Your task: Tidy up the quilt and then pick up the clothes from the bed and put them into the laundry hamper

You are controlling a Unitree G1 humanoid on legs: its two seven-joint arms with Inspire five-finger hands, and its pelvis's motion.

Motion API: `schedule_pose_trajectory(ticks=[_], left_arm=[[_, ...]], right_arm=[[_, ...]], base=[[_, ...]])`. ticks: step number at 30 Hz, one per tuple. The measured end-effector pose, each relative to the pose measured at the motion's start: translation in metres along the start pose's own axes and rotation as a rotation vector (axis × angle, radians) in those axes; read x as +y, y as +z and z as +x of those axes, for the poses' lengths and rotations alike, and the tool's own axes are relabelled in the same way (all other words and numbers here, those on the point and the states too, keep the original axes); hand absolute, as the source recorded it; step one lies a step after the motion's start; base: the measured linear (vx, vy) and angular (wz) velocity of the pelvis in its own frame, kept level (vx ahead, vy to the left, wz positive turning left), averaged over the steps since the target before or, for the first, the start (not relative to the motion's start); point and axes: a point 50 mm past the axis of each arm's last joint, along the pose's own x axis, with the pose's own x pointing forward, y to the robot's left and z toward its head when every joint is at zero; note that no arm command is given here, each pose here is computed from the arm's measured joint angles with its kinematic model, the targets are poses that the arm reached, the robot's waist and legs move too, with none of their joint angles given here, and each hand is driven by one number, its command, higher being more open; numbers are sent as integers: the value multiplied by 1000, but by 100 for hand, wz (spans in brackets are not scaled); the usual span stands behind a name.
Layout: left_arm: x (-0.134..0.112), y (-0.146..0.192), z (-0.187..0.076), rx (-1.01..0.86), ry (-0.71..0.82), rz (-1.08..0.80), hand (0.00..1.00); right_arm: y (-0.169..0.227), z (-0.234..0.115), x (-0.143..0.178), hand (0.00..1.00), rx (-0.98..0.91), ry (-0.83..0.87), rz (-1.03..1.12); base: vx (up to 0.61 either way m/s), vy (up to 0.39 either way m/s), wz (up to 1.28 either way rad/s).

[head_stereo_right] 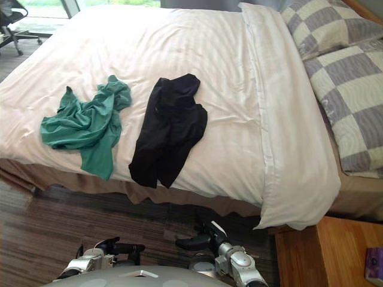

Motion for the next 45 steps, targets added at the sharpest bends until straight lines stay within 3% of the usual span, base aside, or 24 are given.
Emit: schedule_pose_trajectory(ticks=[5,10,14,16,19,24,32,35,36,45], left_arm=[[2,4,0,-38,38,-23,100],[7,4,0,-60,57,-88,100],[18,5,1,-63,85,-188,100],[22,-7,1,-35,105,-257,100],[19,-11,1,-20,88,-341,100],[17,-11,0,-26,60,-336,100],[6,-1,2,-25,29,-173,100],[0,2,2,-21,-3,-130,100],[9,-6,2,21,18,-114,100],[9,-8,3,29,20,-117,100]], right_arm=[[-8,2,1,100,-10,-155,294],[-16,-3,-8,100,-12,-261,429],[-27,-21,-38,100,-35,-397,547],[-36,-42,-68,100,-26,-489,515],[-49,-63,-87,100,0,-565,508],[-71,-53,-49,100,64,-480,553],[-24,-16,-20,100,-2,-175,175],[-25,-18,-24,100,-3,-206,188],[-39,-15,-11,100,57,-253,317],[-41,-16,-10,100,61,-256,356]], base=[[-11,68,21],[-47,79,-10],[-167,120,-63],[-151,242,-96],[-79,405,-42],[-60,470,15],[-101,285,-13],[-74,27,69],[-17,11,10],[0,0,0]])
